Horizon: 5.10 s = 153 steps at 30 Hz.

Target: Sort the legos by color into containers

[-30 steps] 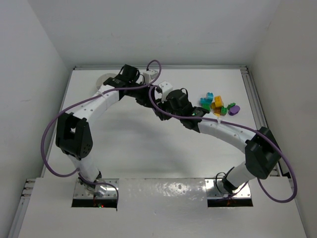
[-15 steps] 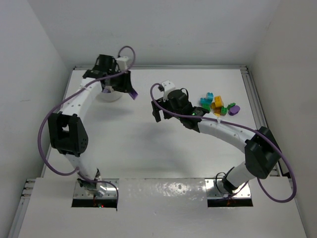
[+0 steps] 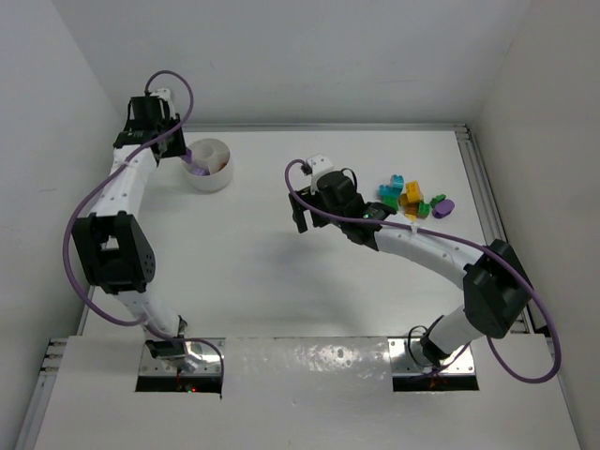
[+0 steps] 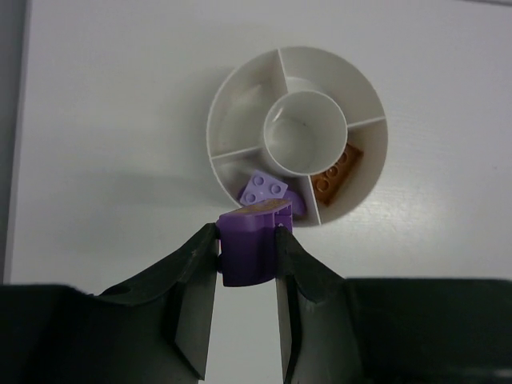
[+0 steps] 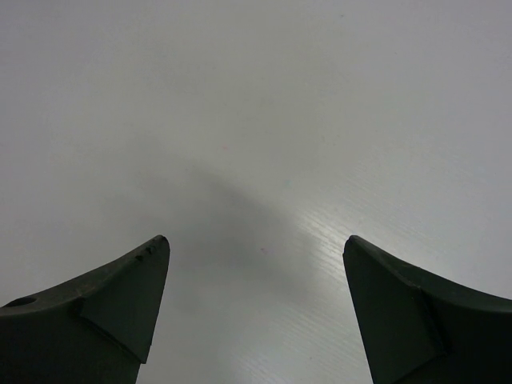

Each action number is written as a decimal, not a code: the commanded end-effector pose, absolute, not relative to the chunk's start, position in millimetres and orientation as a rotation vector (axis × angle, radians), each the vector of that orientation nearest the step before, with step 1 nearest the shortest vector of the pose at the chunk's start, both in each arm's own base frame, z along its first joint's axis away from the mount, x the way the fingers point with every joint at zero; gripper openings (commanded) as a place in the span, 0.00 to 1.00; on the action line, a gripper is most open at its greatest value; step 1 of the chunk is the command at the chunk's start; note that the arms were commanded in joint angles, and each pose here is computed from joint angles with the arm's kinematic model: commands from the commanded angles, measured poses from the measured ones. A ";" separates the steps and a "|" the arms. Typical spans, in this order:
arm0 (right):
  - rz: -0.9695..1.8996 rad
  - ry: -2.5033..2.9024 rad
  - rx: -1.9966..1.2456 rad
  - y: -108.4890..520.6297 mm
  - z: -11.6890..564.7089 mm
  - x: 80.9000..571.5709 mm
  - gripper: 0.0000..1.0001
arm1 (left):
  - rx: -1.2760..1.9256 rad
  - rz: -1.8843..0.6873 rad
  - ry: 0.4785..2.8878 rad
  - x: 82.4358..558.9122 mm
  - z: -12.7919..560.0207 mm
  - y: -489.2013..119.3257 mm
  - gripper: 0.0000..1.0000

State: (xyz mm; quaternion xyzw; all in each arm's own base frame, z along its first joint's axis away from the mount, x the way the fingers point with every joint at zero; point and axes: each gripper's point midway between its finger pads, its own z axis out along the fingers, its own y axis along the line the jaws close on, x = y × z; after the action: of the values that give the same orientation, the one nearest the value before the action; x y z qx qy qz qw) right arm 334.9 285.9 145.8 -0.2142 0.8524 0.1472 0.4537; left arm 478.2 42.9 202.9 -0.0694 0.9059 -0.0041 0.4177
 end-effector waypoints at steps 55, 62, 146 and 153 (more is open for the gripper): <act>0.273 2.082 -0.517 270.2 162.2 337.3 0.86 | -0.033 0.212 2.293 517.3 157.2 66.3 0.00; 0.260 2.079 -0.525 268.4 163.5 337.5 0.86 | 0.043 0.240 2.316 515.6 143.1 65.7 0.00; 0.001 2.165 1.304 -114.1 46.1 392.9 0.70 | 0.044 -0.007 2.232 495.1 231.0 26.9 0.59; 0.037 2.269 1.239 -106.9 33.9 402.4 0.69 | 0.045 -0.011 2.230 499.0 231.9 26.7 0.59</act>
State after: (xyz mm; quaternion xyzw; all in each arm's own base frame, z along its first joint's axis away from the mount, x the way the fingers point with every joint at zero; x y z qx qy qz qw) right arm 385.6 -110.3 26.5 0.4821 0.8359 -0.0047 0.2622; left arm 489.9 28.3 215.4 0.0106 0.9084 -0.0090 0.4179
